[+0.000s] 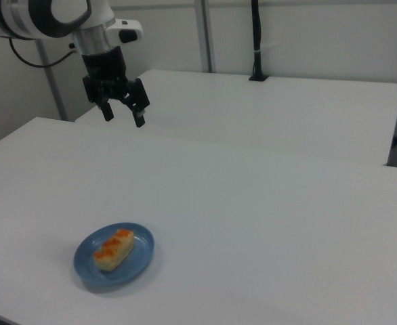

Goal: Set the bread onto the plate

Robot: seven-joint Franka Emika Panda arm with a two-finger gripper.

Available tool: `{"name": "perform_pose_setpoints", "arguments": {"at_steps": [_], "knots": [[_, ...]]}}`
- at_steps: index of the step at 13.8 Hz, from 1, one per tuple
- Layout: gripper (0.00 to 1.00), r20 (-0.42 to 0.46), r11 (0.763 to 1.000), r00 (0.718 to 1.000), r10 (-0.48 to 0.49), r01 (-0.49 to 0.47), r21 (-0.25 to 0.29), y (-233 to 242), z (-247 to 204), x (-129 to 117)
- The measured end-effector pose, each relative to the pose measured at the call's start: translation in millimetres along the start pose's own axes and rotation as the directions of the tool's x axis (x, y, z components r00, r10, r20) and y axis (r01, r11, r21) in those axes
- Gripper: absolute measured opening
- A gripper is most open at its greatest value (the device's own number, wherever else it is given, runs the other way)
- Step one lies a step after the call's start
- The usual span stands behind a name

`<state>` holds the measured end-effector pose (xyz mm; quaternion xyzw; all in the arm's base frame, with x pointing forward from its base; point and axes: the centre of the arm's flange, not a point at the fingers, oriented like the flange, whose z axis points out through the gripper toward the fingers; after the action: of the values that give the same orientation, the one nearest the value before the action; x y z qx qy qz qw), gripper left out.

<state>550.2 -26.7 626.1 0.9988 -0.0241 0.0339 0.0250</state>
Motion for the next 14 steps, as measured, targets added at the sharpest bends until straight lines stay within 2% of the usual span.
{"name": "perform_pose_setpoints", "arguments": {"at_steps": [2, 6, 10, 14], "knots": [[1.0, -0.014, 0.999, 0.999, -0.053, 0.053, -0.001, 2.4, 1.2, 3.7], [1.0, -0.01, 0.997, 0.997, -0.075, 0.075, -0.001, 3.6, 4.8, 5.8], [1.0, -0.018, 0.997, 0.997, -0.071, 0.071, 0.002, 5.6, 0.8, 6.3], [1.0, -0.059, 0.998, 0.998, 0.007, -0.003, 0.058, 13.8, -18.4, 8.0]]}}
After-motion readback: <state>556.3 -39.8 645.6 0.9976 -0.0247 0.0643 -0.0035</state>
